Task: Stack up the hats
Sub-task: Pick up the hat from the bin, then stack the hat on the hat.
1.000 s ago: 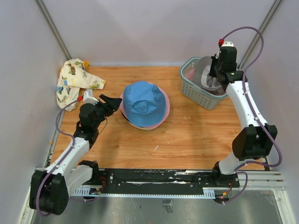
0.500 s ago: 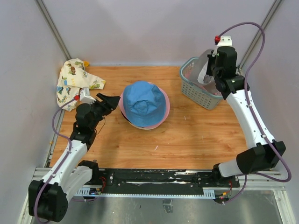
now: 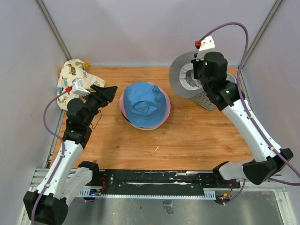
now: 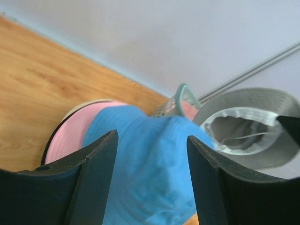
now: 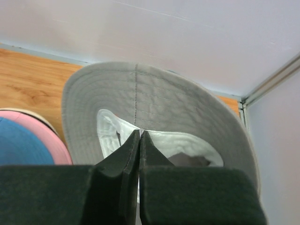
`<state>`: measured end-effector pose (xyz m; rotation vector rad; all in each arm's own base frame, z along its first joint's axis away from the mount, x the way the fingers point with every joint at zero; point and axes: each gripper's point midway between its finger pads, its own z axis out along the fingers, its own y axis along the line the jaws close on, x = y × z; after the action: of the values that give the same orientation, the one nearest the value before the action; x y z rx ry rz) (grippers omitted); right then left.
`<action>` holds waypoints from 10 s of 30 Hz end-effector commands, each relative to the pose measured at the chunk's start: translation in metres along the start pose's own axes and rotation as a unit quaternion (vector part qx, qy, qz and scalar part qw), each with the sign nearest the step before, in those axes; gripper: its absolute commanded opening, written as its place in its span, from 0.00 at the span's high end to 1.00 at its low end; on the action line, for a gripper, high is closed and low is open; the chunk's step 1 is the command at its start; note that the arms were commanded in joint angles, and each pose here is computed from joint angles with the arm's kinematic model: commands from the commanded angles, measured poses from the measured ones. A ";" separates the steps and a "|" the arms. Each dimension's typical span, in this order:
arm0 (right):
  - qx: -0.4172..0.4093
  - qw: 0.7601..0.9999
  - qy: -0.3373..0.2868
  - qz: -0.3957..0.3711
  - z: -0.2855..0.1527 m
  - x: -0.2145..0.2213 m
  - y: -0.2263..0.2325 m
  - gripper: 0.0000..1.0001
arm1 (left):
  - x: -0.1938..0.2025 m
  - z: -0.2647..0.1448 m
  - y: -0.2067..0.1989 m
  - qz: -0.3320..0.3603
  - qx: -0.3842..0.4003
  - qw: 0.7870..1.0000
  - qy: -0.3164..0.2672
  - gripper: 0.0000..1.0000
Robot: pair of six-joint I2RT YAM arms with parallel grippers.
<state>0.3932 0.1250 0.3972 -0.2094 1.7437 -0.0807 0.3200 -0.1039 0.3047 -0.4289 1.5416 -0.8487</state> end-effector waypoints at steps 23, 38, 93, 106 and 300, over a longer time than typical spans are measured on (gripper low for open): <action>-0.022 0.994 -0.071 -0.074 -0.026 -0.047 0.076 0.99 | 0.011 0.062 -0.213 0.072 0.332 0.923 0.178 0.30; -0.021 0.993 -0.080 -0.083 -0.026 -0.062 0.079 1.00 | 0.054 0.063 -0.250 0.127 0.399 0.883 0.212 0.26; 0.015 0.997 -0.073 -0.032 -0.037 -0.073 0.048 0.99 | 0.054 0.118 -0.196 0.418 0.067 0.902 0.083 0.99; 0.061 0.996 -0.047 0.033 -0.017 -0.056 -0.025 1.00 | 0.027 0.096 -0.204 0.441 0.095 0.891 0.052 0.99; -0.168 0.949 -0.197 -0.183 -0.107 0.055 0.228 0.99 | 0.082 0.049 -0.134 0.617 0.249 0.747 0.012 0.28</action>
<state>0.2656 0.3243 0.3068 -0.7743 1.3363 -0.0563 0.3273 -0.2463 0.3397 0.8745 1.2096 -0.1090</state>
